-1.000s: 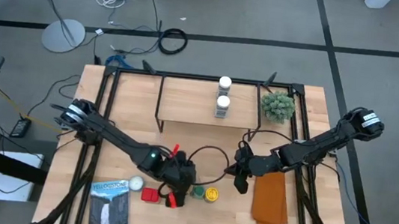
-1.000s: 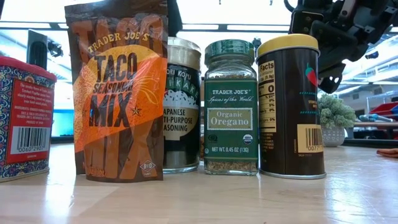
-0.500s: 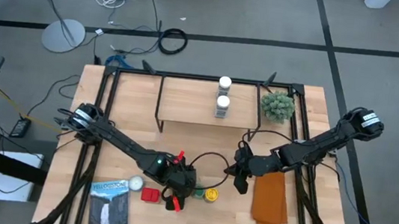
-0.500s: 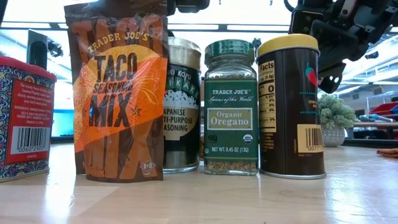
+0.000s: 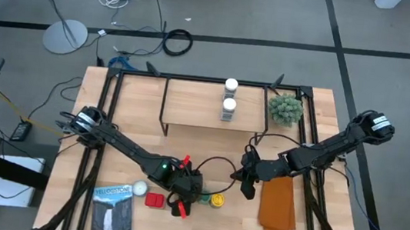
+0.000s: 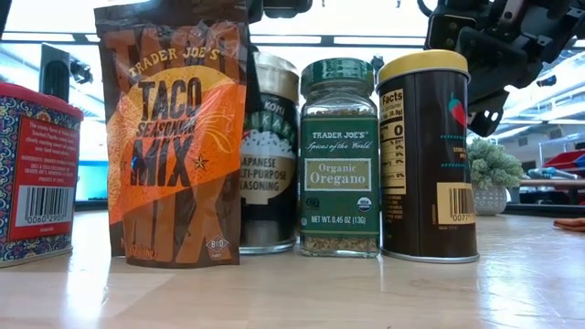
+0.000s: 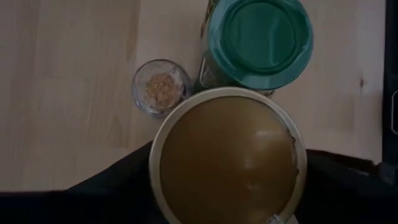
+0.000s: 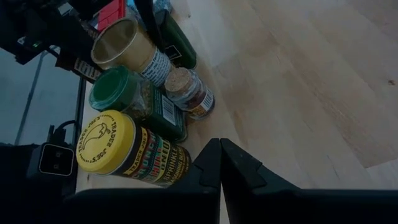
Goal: Shelf spices
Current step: Put the gold seasoning bottle on the shelf
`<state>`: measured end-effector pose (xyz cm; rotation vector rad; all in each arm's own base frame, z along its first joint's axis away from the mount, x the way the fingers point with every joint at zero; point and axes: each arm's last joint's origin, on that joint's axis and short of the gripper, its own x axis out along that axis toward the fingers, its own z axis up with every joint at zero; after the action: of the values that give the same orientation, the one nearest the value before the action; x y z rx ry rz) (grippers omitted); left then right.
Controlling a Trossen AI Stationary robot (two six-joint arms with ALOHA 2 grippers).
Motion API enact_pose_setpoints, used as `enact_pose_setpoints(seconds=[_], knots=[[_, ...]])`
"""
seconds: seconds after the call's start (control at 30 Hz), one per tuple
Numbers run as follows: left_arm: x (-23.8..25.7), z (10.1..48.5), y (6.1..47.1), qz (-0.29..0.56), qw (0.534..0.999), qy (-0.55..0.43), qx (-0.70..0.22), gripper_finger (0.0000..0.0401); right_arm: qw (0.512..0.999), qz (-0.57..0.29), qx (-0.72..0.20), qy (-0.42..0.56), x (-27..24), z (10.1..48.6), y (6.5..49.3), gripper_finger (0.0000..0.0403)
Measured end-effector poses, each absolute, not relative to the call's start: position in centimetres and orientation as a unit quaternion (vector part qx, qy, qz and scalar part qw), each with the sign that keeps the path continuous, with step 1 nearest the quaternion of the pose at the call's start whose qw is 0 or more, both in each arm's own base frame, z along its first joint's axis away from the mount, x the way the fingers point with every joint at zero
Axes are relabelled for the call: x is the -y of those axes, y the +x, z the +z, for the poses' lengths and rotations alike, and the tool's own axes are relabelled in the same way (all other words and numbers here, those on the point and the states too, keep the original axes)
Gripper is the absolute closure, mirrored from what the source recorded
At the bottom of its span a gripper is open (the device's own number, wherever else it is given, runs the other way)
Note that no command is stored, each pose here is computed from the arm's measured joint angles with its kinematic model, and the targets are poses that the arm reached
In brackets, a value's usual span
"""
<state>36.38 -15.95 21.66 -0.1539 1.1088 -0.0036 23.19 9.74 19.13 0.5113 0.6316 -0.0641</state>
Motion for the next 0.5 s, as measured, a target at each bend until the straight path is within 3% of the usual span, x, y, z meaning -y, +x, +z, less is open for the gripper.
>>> enact_pose_setpoints(seconds=[0.5], knots=[[15.93, 21.76, 36.35, -0.002, 0.848, -0.074, -0.525, 0.0115, 0.918, -0.031, -0.307, 0.249, -9.74, 19.12, 23.19, 0.0399]])
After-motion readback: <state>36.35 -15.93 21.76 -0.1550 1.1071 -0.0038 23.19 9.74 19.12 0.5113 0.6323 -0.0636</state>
